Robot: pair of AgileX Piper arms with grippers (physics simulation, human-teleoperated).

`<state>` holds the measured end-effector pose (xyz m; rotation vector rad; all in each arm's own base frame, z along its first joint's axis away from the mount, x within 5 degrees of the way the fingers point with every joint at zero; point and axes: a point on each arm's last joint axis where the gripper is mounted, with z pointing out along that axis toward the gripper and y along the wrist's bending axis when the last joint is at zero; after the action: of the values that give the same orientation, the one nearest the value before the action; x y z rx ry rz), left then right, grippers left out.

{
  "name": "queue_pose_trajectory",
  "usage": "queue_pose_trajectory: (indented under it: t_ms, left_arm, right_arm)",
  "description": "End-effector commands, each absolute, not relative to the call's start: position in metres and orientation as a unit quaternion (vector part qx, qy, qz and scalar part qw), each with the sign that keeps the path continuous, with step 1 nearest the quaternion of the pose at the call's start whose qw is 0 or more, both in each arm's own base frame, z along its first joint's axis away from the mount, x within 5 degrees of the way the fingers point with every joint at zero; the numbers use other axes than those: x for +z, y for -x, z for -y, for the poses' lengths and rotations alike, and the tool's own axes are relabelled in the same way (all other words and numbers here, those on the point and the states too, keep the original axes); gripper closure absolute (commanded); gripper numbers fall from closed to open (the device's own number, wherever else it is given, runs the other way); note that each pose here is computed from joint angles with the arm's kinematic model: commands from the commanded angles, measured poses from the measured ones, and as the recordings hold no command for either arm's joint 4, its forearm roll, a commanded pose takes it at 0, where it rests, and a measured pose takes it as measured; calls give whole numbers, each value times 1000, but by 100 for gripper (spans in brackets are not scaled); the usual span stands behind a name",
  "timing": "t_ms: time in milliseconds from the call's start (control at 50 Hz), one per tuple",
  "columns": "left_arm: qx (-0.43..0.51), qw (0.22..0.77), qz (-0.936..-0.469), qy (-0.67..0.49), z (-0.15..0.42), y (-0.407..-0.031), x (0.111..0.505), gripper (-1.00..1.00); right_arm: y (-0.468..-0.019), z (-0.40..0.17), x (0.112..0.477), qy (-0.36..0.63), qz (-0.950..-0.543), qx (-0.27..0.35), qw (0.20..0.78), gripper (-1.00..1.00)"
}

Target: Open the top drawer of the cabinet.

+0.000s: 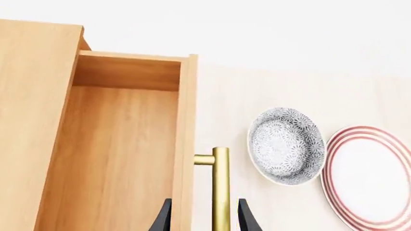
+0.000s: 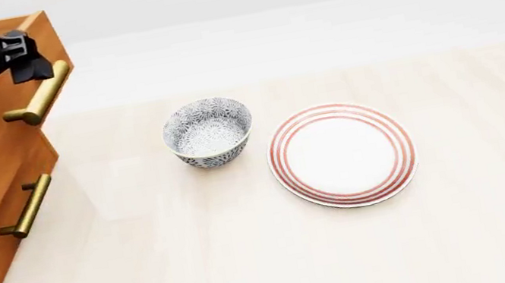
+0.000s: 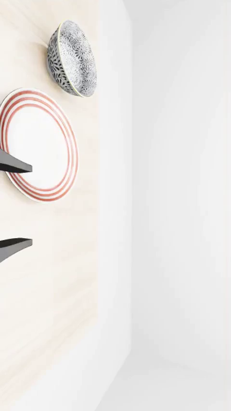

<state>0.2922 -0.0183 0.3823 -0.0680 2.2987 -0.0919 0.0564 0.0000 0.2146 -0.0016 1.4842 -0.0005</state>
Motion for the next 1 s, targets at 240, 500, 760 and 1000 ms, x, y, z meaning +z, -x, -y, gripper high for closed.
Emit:
queue_pose_trajectory:
  t_ms: [240, 500, 760, 1000]
  left_arm:
    - [-64, 395, -916, -24, 57, -300, 381, -100]
    - [-72, 390, -917, -39, 69, -302, 379, -100]
    - [-76, 380, -920, -55, 79, -301, 375, -100]
    - [-75, 379, -919, -75, 86, -300, 378, -100]
  right_arm:
    - [-56, 0, 215, 1, -676, 0, 737, -100]
    - [-56, 0, 215, 1, -676, 0, 737, -100]
    - [-56, 0, 215, 1, -676, 0, 737, -100]
    - [-56, 0, 215, 1, -676, 0, 737, -100]
